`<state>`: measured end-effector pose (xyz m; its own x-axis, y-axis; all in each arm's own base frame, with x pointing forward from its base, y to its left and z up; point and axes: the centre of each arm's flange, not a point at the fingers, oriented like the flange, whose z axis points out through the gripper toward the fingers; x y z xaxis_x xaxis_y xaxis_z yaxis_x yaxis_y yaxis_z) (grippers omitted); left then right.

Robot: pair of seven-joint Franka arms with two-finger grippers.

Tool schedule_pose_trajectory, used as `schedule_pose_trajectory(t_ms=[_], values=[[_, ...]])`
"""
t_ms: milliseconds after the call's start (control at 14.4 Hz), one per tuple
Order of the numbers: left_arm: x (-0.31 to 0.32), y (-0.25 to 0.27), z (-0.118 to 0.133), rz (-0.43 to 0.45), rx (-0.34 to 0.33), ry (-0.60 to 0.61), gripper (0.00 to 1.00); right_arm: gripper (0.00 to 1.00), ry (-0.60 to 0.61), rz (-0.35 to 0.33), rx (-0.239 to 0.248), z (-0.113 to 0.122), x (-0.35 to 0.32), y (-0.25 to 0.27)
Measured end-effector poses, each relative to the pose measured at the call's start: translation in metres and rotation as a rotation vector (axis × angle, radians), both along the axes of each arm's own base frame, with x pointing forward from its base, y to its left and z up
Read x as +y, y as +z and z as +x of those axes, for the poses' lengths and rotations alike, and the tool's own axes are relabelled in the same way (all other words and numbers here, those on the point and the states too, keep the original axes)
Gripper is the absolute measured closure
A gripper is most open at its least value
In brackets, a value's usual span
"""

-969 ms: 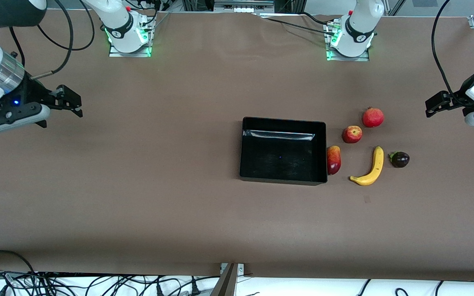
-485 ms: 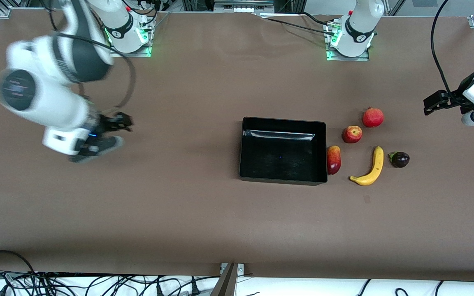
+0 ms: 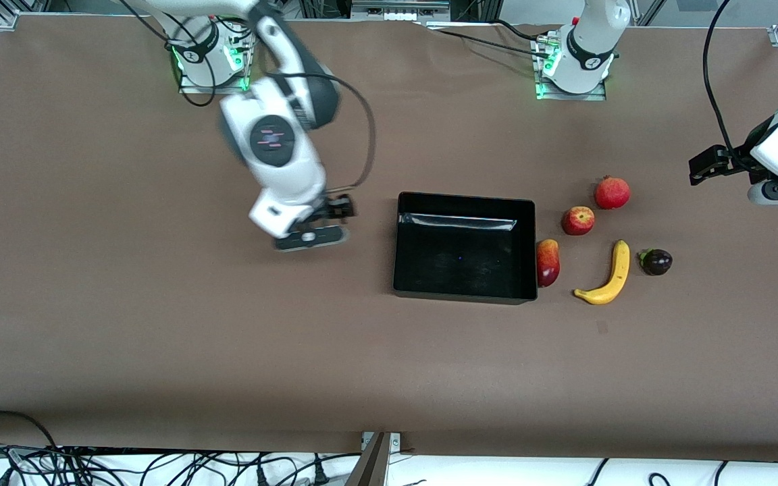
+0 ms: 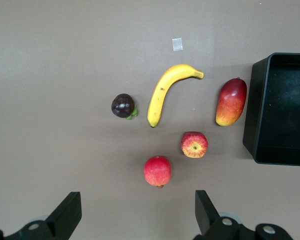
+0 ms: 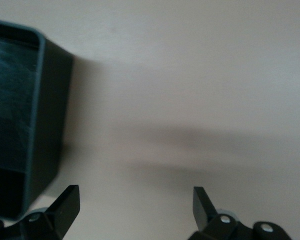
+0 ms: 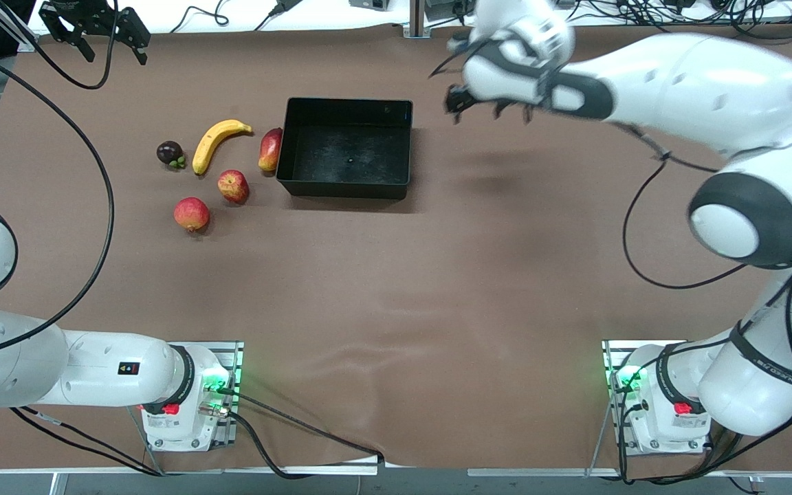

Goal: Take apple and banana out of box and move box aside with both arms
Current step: 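Reach the right gripper to the rim of the empty black box, then grip the box rim with the right gripper and drag it toward the right arm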

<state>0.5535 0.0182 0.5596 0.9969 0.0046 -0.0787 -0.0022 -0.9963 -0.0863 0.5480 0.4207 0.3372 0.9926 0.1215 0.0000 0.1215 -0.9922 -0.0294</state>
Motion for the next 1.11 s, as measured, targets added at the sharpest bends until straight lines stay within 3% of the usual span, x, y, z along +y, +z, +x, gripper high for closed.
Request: schedule_pose_trajectory(t_ms=[208,554,900,1038,1108], values=[[-0.001,0.0,0.0,0.0,0.0,-0.001,0.0,0.0,-0.062,0.034,-0.042,-0.016,0.049,-0.04],[-0.002,0.0,0.0,0.0,0.0,-0.004,0.0,0.0,-0.147,0.075,-0.075,-0.01,0.071,-0.032],[-0.003,0.0,0.0,0.0,0.002,-0.005,0.0,0.0,-0.187,0.109,-0.099,-0.023,0.095,-0.069],[-0.003,0.0,0.0,0.0,0.004,-0.005,0.0,0.03,-0.187,0.11,-0.101,-0.024,0.097,-0.088],[-0.003,0.0,0.0,0.0,0.005,-0.005,0.0,0.13,-0.185,0.107,-0.1,-0.025,0.098,-0.096]])
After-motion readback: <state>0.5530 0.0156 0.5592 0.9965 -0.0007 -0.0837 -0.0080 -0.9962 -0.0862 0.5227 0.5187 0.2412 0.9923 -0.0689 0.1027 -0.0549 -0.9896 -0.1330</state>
